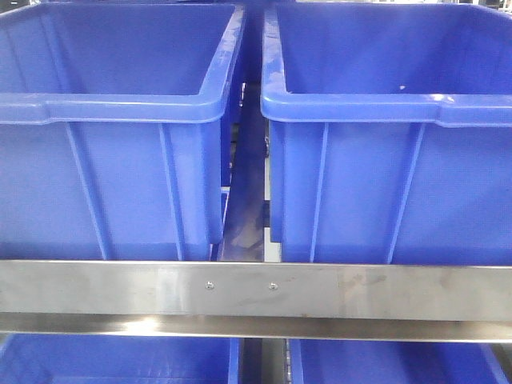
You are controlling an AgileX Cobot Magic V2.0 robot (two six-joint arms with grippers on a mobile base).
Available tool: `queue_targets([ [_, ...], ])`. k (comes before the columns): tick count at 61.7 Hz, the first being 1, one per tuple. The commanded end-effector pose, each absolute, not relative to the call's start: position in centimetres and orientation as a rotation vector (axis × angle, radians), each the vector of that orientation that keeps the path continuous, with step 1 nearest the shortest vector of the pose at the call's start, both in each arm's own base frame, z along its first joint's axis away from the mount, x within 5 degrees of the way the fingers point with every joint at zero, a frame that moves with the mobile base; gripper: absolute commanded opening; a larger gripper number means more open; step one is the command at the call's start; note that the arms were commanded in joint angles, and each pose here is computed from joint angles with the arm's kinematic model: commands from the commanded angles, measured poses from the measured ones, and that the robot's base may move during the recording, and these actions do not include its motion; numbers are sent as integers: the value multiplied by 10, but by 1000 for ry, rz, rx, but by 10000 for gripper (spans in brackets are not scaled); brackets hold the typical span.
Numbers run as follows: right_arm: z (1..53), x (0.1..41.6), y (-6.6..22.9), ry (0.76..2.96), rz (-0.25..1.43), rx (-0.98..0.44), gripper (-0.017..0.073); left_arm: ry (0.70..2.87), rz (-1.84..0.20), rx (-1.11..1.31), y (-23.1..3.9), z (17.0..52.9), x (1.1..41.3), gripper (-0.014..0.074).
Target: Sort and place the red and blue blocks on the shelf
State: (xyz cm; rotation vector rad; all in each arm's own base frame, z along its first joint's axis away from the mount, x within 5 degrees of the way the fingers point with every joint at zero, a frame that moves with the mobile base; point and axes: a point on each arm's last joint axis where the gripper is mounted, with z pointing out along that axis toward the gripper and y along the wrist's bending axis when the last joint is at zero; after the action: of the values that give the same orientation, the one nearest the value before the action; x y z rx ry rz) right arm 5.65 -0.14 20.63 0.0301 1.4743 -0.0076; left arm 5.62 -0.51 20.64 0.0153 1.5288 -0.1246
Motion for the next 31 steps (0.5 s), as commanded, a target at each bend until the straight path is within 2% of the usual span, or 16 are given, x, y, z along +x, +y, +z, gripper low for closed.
queue_targets([
  [1, 223, 52, -1, 1341, -3, 25, 49, 1432, -132, -3, -4, 208, 55, 125],
  [31, 223, 52, -1, 1341, -3, 25, 49, 1421, -131, -4, -4, 209, 55, 125],
])
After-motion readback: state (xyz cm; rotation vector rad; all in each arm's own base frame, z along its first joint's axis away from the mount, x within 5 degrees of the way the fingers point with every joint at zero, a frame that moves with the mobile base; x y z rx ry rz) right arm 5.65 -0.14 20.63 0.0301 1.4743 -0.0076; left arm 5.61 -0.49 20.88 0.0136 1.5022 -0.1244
